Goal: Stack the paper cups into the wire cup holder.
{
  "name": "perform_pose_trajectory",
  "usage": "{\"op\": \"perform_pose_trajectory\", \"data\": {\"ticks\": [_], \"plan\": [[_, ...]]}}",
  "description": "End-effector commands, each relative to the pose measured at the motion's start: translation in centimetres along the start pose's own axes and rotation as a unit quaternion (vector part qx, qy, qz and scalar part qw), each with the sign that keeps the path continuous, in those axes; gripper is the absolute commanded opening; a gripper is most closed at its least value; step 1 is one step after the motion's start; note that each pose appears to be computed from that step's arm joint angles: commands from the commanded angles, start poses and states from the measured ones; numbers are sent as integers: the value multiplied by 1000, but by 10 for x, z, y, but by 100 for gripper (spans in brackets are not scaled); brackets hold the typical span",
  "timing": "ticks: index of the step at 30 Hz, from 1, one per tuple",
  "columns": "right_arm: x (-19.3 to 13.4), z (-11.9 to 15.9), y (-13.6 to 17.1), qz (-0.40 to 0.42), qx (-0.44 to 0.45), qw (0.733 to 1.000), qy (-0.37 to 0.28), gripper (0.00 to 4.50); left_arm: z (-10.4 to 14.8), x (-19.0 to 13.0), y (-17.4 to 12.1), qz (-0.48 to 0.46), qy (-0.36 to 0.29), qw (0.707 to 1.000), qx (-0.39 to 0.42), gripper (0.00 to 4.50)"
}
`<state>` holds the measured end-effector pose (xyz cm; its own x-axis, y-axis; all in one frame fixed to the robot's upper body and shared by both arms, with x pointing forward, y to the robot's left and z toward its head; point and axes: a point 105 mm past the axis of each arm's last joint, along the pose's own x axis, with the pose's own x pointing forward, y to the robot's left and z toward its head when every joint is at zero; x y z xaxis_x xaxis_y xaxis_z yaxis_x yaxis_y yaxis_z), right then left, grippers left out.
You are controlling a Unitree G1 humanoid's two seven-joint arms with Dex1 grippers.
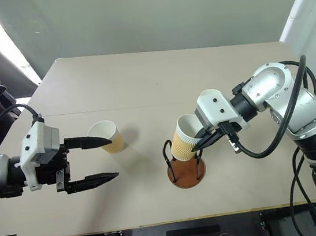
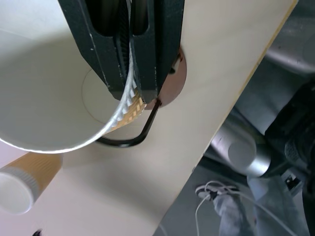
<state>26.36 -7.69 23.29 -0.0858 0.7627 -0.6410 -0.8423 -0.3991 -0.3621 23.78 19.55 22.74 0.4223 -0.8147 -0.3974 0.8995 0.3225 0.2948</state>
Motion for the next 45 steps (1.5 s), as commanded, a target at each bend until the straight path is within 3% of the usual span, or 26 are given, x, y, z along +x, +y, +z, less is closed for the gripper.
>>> {"op": "perform_pose_trajectory", "data": {"ticks": [1,4,8,11,15,26,30,38,45], "plan": [[-6,2,-4,-11,-20,1000,11,129,9,-5,-1,10,-1,1000,20,450],[-26,1,-31,-82,-13,996,15,239,9,-7,2,21,-2,999,24,450],[-66,-32,-84,-219,17,973,72,380,12,-9,30,109,-11,993,44,450],[-74,-67,-109,-272,40,953,126,380,11,-2,55,174,-15,984,40,450],[-63,-97,-118,-265,62,949,159,380,5,24,52,155,-8,987,32,450],[-43,-118,-121,-238,73,949,192,380,2,40,37,124,-15,992,12,450],[-36,-136,-113,-227,84,944,223,291,7,42,35,116,-29,993,19,450],[-38,-141,-109,-224,84,943,230,2,14,39,32,107,-46,993,21,450],[-51,-115,-113,-217,69,957,180,2,28,30,27,81,-79,993,20,450]]}}
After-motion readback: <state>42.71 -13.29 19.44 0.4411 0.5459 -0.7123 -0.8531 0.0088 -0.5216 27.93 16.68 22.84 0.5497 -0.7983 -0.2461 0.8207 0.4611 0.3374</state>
